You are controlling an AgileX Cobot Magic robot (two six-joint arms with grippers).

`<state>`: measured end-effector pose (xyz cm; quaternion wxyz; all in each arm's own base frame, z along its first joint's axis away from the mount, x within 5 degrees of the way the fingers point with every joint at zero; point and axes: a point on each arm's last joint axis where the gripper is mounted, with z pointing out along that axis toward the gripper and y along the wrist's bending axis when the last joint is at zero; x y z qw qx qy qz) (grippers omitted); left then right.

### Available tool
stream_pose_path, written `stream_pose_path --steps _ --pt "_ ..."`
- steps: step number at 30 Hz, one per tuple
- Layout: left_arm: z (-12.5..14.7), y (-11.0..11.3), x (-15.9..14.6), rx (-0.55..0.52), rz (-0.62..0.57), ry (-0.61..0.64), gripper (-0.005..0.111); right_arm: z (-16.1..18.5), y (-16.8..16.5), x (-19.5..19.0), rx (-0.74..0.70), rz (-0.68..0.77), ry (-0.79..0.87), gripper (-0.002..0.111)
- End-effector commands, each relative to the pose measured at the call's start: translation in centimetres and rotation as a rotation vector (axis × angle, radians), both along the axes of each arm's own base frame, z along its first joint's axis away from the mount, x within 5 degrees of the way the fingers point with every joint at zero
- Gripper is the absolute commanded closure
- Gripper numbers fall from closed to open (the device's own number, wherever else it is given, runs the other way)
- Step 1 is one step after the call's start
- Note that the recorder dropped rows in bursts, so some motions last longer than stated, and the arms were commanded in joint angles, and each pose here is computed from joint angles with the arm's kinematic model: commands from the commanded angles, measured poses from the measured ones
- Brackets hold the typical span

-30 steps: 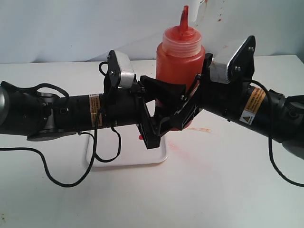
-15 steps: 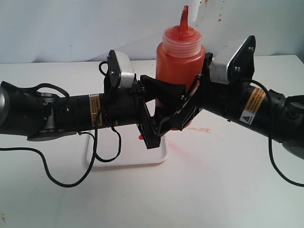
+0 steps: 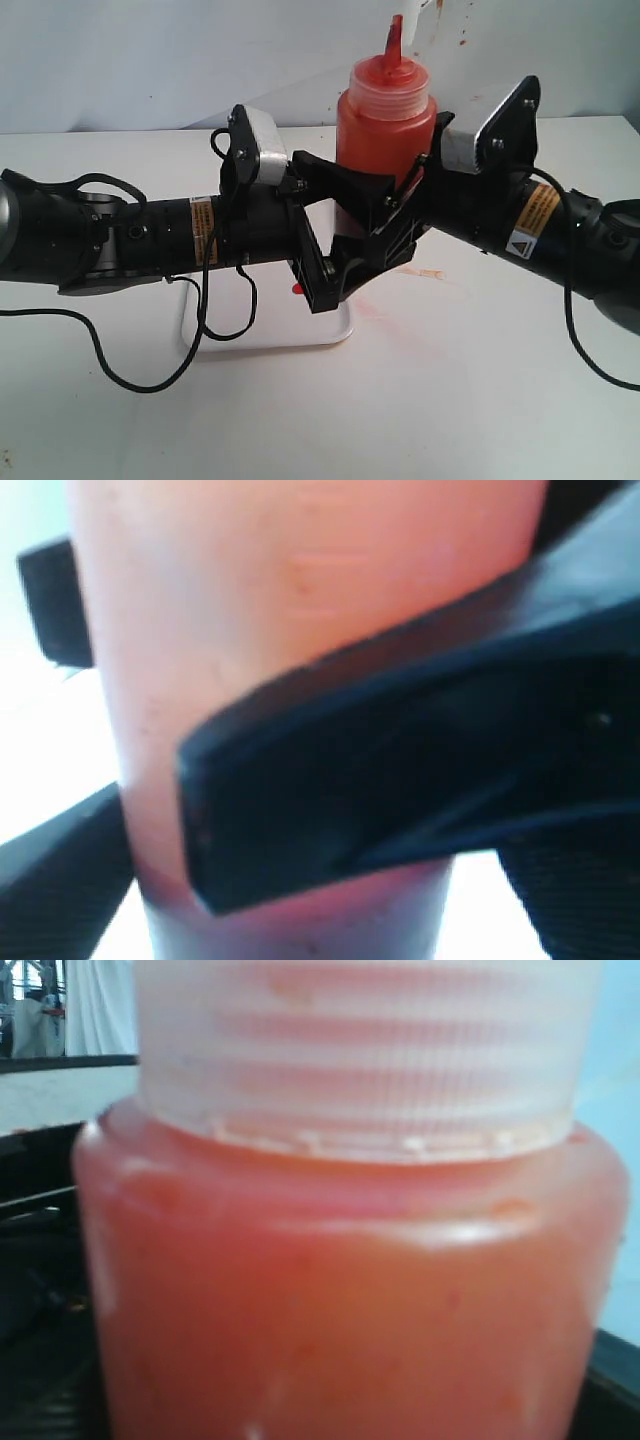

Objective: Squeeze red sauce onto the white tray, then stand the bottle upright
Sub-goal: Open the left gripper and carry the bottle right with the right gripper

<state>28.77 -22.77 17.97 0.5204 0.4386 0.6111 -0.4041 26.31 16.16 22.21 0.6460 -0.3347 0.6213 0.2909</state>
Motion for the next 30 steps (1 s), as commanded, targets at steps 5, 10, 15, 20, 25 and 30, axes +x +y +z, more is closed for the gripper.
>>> stream_pose_path --steps 5,10,15,20,25,30 --pt "0.5 -0.3 -0.2 -0.014 -0.011 -0.012 0.002 0.5 -0.5 0.5 0.042 -0.059 -0.009 0.108" --pt "0.5 -0.3 -0.3 -0.01 -0.017 -0.015 0.002 0.6 -1.2 1.1 0.072 -0.131 0.012 0.108" --pt "0.5 -0.3 -0.3 -0.009 -0.019 -0.015 0.002 0.2 -3.2 2.3 0.067 -0.261 0.067 0.108" --pt "0.5 -0.3 -0.3 -0.007 -0.018 -0.017 0.002 -0.5 -5.2 3.2 0.004 -0.365 0.107 0.108" --pt "0.1 -0.2 -0.1 0.039 0.01 -0.007 0.002 -4.0 -4.8 4.3 -0.009 -0.359 0.14 0.108" --pt "-0.3 0.3 0.4 0.086 0.042 -0.028 0.002 -7.7 -4.3 5.1 -0.061 -0.324 0.045 0.108"
